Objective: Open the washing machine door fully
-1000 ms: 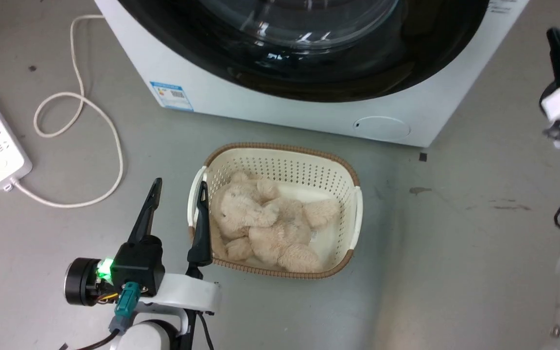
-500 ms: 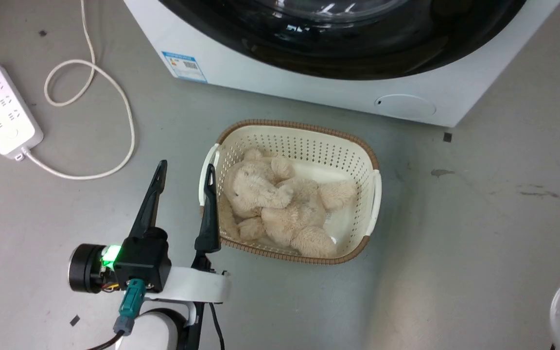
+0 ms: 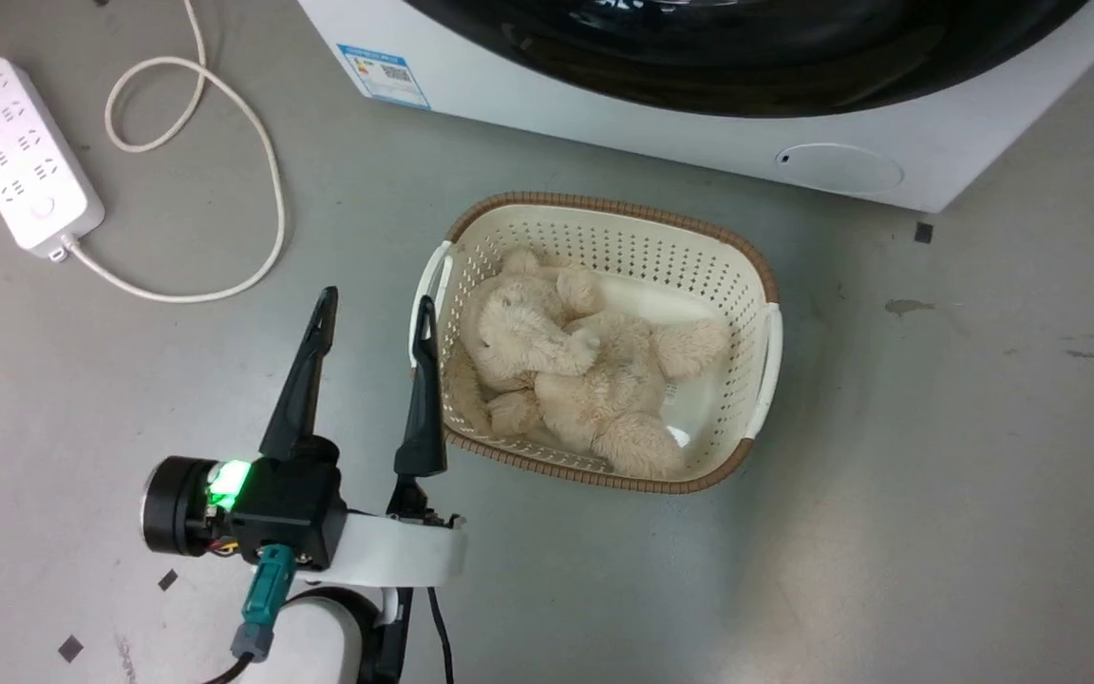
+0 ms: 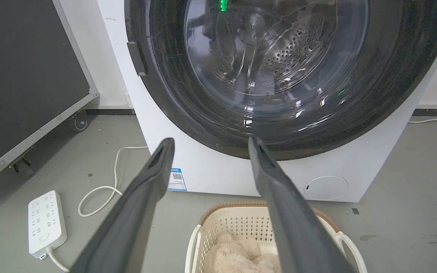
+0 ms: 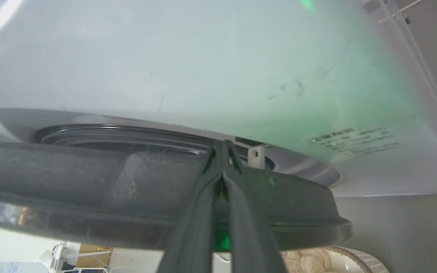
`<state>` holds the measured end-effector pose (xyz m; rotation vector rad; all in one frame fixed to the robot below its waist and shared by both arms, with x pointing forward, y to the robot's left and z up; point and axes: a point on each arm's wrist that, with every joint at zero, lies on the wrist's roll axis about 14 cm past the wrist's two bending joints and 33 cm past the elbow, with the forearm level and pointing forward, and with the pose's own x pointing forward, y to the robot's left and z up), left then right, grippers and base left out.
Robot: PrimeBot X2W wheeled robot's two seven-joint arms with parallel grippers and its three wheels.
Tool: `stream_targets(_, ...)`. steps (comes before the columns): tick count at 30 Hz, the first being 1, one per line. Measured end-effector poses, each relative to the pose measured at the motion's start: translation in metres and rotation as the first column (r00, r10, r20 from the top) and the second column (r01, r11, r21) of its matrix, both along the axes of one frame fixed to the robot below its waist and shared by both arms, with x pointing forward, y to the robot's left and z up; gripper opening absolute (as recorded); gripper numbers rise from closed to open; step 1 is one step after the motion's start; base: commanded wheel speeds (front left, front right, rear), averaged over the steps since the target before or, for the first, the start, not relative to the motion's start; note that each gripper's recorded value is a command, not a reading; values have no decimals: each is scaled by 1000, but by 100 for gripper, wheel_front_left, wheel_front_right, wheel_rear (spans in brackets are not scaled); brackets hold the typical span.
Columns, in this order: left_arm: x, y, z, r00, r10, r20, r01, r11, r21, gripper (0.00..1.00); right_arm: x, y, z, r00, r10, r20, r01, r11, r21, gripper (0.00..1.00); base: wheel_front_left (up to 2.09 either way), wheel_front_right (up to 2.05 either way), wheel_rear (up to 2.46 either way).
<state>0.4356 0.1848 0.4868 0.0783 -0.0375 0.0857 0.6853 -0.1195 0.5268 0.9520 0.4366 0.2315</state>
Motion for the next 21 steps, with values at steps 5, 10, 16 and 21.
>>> stream_targets(5, 3, 1, 2, 1000, 3, 14, -3, 1000, 2, 100, 3, 10, -3, 997, 57, -44, -54, 997, 51, 0, 0, 0, 0)
stream_targets(10, 2, 0, 9, 999, 4, 40, -4, 1000, -1, 100, -5, 13, -3, 991, 107, -82, -103, 993, 59, 0, 0, 0, 0)
stream_targets(16, -5, -8, 12, 999, -27, 45, 28, 999, -26, 100, -30, 18, -3, 976, 175, -127, -163, 982, 99, 0, 0, 0, 0)
stream_targets(21, -17, -13, 17, 998, -48, 51, 50, 998, -39, 100, -64, 30, -2, 954, 257, -153, -235, 960, 152, 0, 0, 0, 0)
